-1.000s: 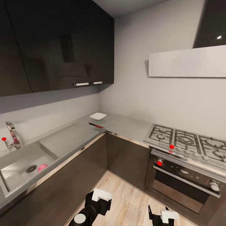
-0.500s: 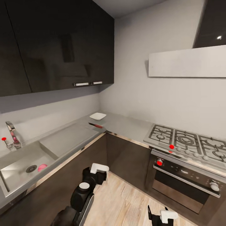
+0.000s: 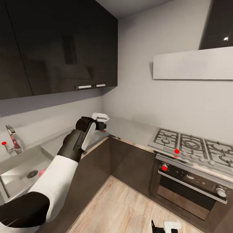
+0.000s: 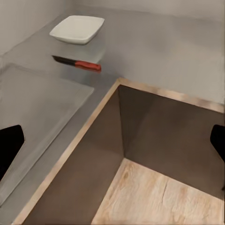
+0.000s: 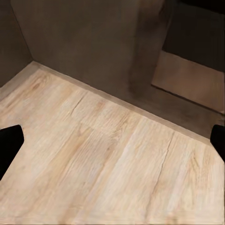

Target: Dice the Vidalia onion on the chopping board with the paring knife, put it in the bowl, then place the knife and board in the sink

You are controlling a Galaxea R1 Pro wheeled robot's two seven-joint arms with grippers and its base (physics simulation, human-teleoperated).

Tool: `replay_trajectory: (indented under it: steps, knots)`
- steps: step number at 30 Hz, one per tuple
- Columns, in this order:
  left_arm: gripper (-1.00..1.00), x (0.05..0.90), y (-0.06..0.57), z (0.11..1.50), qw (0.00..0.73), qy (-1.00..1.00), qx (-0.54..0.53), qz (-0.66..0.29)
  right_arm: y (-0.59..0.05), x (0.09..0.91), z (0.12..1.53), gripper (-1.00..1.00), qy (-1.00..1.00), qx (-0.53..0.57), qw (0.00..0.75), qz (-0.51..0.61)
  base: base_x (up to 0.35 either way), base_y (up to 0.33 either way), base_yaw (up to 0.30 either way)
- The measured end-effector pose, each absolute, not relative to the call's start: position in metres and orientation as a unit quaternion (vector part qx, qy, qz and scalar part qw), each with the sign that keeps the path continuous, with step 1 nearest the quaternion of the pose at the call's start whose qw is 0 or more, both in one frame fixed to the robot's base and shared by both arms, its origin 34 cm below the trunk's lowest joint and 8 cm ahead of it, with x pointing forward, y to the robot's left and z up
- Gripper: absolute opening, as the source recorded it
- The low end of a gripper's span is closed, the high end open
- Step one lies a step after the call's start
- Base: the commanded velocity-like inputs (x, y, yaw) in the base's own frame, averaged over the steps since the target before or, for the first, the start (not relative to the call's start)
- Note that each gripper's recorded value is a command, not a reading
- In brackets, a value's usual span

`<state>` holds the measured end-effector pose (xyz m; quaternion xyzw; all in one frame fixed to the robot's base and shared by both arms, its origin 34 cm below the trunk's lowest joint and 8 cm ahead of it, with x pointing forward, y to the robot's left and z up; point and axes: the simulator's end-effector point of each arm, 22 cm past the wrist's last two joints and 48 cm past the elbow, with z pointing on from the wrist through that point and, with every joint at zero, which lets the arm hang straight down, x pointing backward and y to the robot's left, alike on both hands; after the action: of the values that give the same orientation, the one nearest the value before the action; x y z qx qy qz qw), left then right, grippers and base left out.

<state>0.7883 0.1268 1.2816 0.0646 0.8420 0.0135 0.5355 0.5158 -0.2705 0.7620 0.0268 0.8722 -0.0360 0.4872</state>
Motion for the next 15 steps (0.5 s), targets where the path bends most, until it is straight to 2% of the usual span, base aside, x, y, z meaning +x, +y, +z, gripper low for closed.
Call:
replay_trajectory:
  steps: [4,7,15]
  knots:
    - [1.00,0.797,0.142,1.284,0.526,0.849,0.044,0.007,-0.261,0.451,0.706,1.00,0.931,0.020,0.364,-0.030,0.000,0.000,0.000]
    - [1.00,0.800,0.154,1.287,0.527,0.849,0.032,0.002,-0.255,0.409,0.683,1.00,0.948,0.018,0.316,-0.027,0.000,0.000,0.000]
    - [1.00,0.797,0.163,1.318,0.557,0.830,0.025,0.001,-0.236,0.364,0.665,1.00,0.961,0.017,0.275,-0.015,0.000,0.000,0.000]
